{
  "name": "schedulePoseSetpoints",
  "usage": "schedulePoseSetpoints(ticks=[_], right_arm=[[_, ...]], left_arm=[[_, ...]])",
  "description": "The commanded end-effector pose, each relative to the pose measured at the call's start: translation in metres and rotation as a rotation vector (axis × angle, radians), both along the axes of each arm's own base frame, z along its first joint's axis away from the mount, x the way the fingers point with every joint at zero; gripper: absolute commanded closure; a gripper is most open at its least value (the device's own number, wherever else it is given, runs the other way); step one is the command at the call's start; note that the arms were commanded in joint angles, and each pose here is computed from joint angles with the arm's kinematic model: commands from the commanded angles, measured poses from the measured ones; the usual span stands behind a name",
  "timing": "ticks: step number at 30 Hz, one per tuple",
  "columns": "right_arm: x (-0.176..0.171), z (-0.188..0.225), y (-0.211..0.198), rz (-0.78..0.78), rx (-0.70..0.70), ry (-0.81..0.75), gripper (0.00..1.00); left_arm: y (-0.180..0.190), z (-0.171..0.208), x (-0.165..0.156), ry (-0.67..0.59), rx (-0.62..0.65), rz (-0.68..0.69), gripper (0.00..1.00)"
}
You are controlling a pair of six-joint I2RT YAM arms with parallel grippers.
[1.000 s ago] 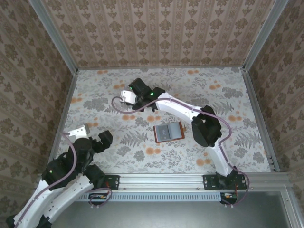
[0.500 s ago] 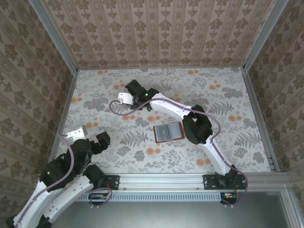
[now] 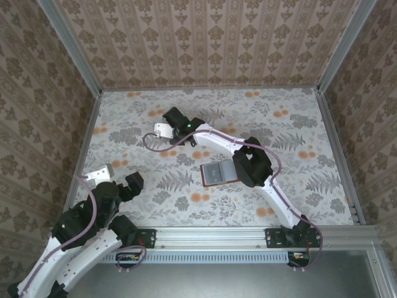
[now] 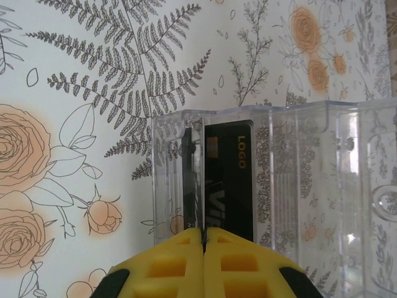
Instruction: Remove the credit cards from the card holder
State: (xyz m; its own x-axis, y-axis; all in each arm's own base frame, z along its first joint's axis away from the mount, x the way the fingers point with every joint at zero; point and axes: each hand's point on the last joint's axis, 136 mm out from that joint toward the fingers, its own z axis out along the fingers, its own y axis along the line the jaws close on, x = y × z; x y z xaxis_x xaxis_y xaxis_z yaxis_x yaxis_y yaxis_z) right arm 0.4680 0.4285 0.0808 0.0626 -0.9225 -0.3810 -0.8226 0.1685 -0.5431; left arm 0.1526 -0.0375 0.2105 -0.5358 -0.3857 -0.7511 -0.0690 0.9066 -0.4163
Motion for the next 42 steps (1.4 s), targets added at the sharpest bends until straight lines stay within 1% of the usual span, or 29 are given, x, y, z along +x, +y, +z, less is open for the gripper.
schedulePoseSetpoints(ticks=[1,4,5,6,14,20,26,31,36,42], right_arm=[[0.014,0.002,0.0,-0.036,0.005,-0.044,0.82],[0.02,0.002,-0.002,-0.055,-0.002,-0.073,0.8],[0.021,0.003,-0.003,-0.061,-0.003,-0.082,0.75],[0.023,0.003,-0.004,-0.069,-0.003,-0.088,0.71],[0.037,0.016,-0.007,-0.132,0.005,-0.171,0.7],[0.046,0.026,-0.012,-0.167,0.007,-0.22,0.67],[0.045,0.016,-0.014,-0.166,-0.001,-0.206,0.67],[0.044,0.02,-0.013,-0.175,0.011,-0.207,0.66],[0.042,0.045,-0.016,-0.216,0.08,-0.209,0.66],[0.025,0.105,-0.03,-0.311,0.261,-0.215,0.67]], left_arm=[[0.008,0.002,-0.002,-0.008,0.014,0.023,0.0],[0.007,0.0,-0.002,-0.003,0.015,0.021,0.0],[0.007,0.0,-0.002,-0.004,0.013,0.019,0.0],[0.007,0.0,-0.002,-0.003,0.012,0.019,0.0],[0.008,0.0,-0.003,-0.008,0.011,0.019,0.0],[0.006,-0.003,-0.003,-0.008,0.006,0.011,0.0],[0.005,-0.002,-0.004,-0.007,0.005,-0.002,0.0],[0.004,-0.002,-0.005,-0.003,0.004,-0.006,0.0],[-0.001,-0.001,-0.004,-0.004,-0.001,-0.029,0.0],[-0.015,-0.002,0.0,0.015,-0.002,-0.077,0.0]])
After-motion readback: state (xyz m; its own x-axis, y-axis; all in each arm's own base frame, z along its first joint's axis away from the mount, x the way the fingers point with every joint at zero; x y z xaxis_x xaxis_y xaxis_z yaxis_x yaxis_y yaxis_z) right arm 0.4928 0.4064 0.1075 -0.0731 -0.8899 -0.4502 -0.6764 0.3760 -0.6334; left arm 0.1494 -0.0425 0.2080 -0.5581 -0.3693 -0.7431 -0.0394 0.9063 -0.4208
